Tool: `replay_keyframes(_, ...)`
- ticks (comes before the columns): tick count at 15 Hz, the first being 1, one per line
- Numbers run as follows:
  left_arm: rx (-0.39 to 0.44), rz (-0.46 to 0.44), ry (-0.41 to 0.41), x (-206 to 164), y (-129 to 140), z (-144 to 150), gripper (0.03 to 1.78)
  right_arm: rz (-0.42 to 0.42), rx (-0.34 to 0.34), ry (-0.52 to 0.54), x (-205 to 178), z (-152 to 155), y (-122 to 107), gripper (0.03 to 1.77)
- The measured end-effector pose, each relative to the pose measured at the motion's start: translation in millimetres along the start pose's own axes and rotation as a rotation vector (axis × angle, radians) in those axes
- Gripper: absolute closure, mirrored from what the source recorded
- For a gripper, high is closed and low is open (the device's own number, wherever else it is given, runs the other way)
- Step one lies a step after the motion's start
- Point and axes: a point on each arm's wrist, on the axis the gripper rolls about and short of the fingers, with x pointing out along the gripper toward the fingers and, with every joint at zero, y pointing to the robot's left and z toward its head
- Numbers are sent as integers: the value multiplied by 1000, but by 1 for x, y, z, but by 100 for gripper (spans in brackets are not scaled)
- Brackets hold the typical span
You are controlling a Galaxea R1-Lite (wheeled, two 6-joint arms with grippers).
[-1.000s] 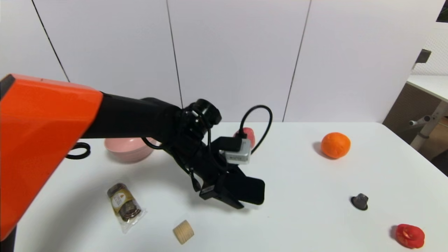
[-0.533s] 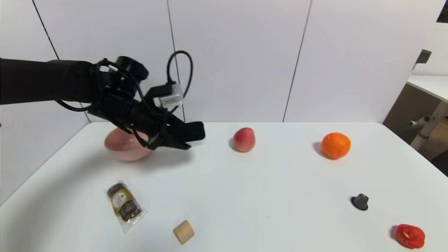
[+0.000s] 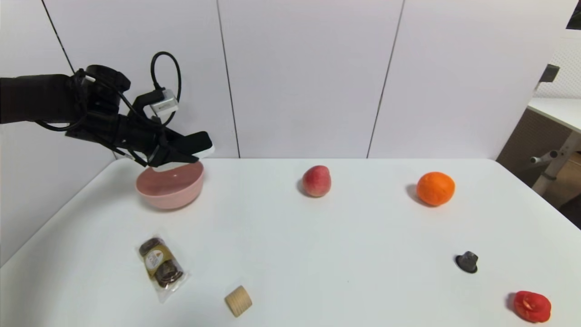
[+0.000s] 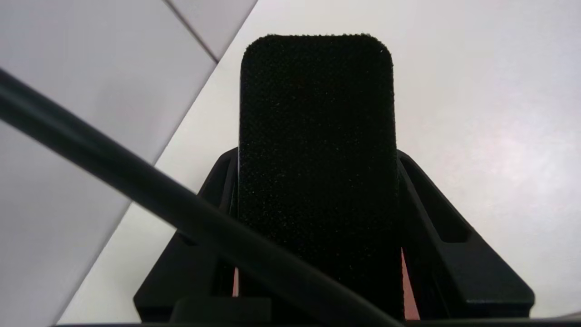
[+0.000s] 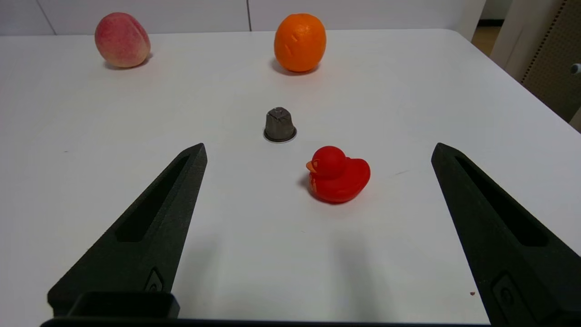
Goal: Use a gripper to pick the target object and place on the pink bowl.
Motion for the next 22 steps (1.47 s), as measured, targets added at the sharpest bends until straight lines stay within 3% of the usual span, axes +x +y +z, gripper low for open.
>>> replay_keyframes(6,-56,-29,20,12,8,-23,81,-1,0,0,0,0,0,9)
replay_keyframes(13,-64,-25,21,12,9,-25,39,0,0,0,0,0,0,9)
replay_keyframes(18,-41,40,-15,-23,0,6,25,0,0,0,0,0,0,9)
replay_keyframes(22,-88,187,-65,-82,-25,55,19,0,0,0,0,0,0,9)
